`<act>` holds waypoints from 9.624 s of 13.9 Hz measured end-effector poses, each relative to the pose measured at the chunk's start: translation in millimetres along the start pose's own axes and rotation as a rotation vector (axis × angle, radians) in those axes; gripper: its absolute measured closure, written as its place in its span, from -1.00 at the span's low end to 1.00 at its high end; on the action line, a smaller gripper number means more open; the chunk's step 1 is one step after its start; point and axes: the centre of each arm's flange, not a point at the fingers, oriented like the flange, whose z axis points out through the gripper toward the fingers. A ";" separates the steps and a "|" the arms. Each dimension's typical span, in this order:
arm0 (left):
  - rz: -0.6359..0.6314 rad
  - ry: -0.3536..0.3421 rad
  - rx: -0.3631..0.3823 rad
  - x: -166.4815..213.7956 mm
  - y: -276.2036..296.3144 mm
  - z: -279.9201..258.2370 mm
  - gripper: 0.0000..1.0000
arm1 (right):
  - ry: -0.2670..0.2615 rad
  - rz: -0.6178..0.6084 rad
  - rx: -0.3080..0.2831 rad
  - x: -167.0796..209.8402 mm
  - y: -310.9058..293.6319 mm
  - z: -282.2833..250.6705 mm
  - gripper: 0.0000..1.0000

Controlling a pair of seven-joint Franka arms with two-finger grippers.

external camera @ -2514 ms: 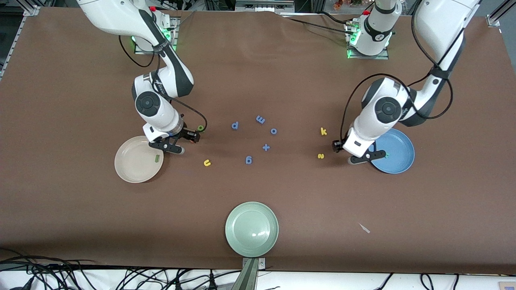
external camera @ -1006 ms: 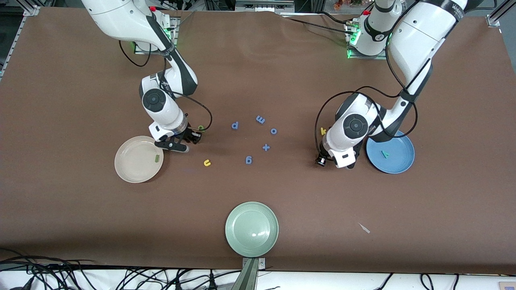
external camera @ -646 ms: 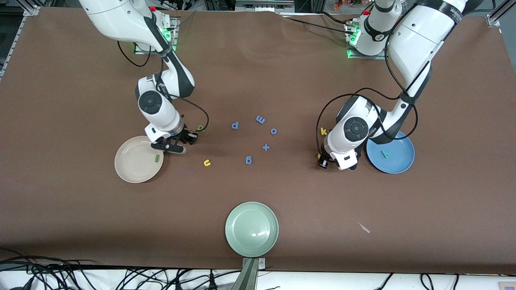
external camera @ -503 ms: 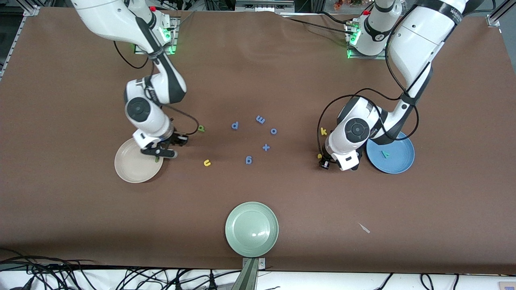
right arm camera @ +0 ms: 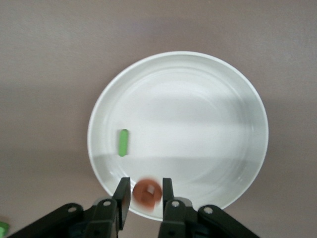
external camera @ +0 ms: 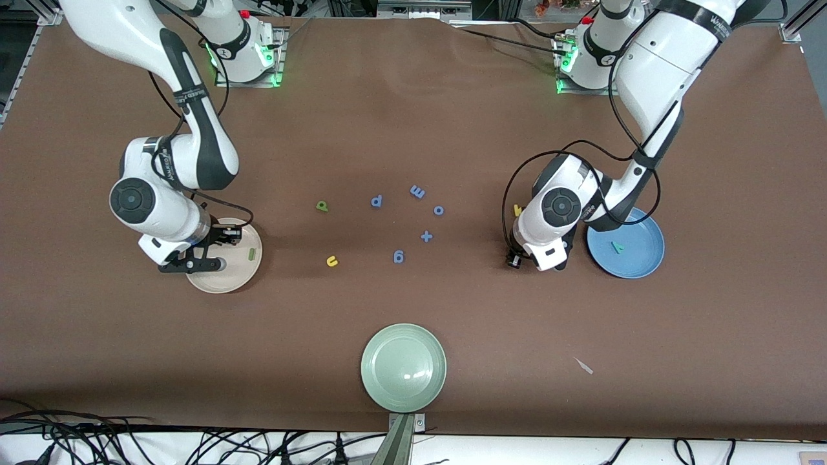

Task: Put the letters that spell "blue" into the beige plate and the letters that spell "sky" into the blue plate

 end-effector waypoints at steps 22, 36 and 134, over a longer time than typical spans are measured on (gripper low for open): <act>0.133 0.105 0.107 140.9 -13.5 -103.7 0.54 | 0.015 0.274 0.150 -118.7 -205.4 79.2 -0.49; 0.343 0.032 0.151 249.5 -110.8 -29.8 0.42 | 0.082 0.246 0.131 -119.8 -189.0 93.5 -0.27; 0.753 0.100 0.209 247.8 -71.7 -202.2 -1.00 | 0.064 -0.093 -0.073 27.6 9.5 14.6 -0.34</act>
